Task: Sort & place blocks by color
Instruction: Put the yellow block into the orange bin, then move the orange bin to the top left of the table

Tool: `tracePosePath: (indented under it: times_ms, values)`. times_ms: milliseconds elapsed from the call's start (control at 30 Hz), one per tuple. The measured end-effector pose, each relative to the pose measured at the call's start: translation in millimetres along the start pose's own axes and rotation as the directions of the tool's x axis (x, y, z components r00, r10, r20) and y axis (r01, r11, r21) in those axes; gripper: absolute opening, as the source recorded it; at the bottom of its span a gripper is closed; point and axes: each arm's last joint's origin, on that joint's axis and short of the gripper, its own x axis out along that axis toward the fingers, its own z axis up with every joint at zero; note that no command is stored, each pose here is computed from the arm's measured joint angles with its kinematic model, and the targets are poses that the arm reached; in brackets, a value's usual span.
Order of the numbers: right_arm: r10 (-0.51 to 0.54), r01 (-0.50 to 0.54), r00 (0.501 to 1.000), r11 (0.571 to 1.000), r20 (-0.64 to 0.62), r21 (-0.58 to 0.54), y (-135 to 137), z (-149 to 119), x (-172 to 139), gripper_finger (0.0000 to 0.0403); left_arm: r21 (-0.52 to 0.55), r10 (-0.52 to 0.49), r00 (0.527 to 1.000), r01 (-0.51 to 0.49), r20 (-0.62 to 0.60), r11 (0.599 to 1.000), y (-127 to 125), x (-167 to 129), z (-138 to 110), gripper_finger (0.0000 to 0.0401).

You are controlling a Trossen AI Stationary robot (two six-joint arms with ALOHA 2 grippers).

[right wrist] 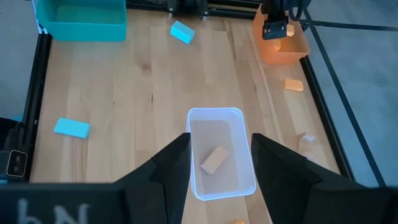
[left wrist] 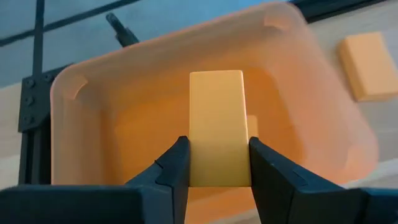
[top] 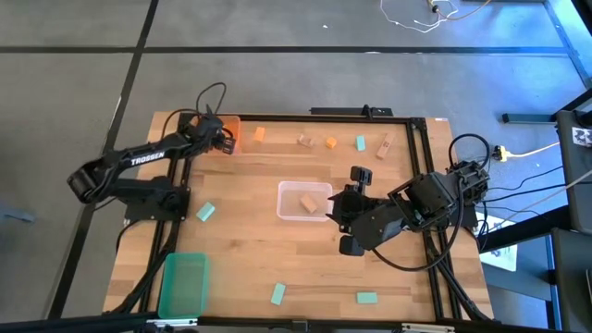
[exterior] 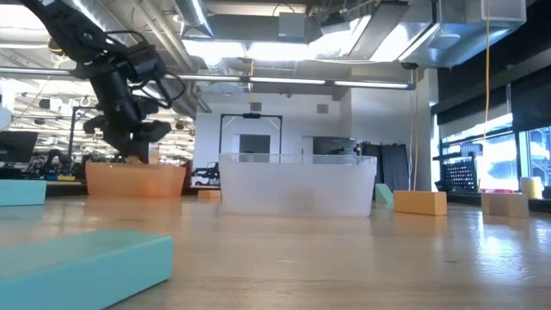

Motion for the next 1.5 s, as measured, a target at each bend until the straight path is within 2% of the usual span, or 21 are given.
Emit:
tracePosePath:
  times_ms: [167,367,467,567,667,733,933,1000,1067,1267,1367,1433,1500]
  values:
    - [0.000,0.000,1.000,1.000,0.000,0.001,0,0,0,0.0168,0.012,0.013,0.999,-0.012,-0.030,1.000,-1,6,-3,0.0167]
    - [0.000,0.000,1.000,1.000,0.000,0.005,0,0,0,0.0168,0.018,-0.002,0.999,0.003,-0.036,1.000,-3,6,-3,0.0176]
    - [0.000,0.000,1.000,1.000,0.000,0.005,0,0,0,0.0168,0.064,-0.114,0.992,0.117,-0.046,0.991,-7,-2,-3,0.0178]
    - [0.000,0.000,1.000,1.000,0.000,0.016,0,0,0,0.0168,0.094,-0.265,0.958,0.275,-0.110,0.957,-14,-15,-9,0.0178]
    - [0.000,0.000,1.000,1.000,0.000,0.030,0,0,0,0.0168,0.119,-0.331,0.920,0.360,-0.209,0.925,-20,-30,-22,0.0177]
    - [0.000,0.000,1.000,1.000,0.000,0.031,0,0,0,0.0168,0.121,-0.329,0.898,0.376,-0.293,0.919,-21,-42,-34,0.0174]
    - [-0.001,0.001,1.000,0.999,0.006,0.036,0,1,0,0.0168,0.108,-0.250,0.832,0.345,-0.495,0.932,-16,-74,-67,0.0173]
    - [-0.012,0.012,1.000,0.999,0.011,0.041,-1,1,0,0.0168,0.148,-0.240,0.837,0.352,-0.492,0.924,-16,-82,-72,0.0173]
    - [-0.033,0.032,0.999,0.998,0.021,0.061,-1,1,0,0.0168,0.188,-0.237,0.866,0.347,-0.441,0.919,-16,-88,-74,0.0173]
    - [-0.071,0.067,0.997,0.991,0.036,0.117,-3,2,0,0.0168,0.208,-0.272,0.884,0.368,-0.381,0.906,-15,-97,-75,0.0172]
    - [-0.072,0.066,0.997,0.988,0.036,0.142,-3,2,0,0.0168,0.233,-0.349,0.856,0.454,-0.381,0.860,-17,-102,-75,0.0172]
    - [-0.072,0.066,0.997,0.986,0.036,0.153,-3,2,0,0.0168,0.248,-0.432,0.812,0.546,-0.392,0.800,-21,-109,-76,0.0172]
    - [-0.072,0.065,0.997,0.984,0.036,0.168,-3,2,0,0.0168,0.265,-0.518,0.754,0.638,-0.404,0.723,-25,-116,-77,0.0172]
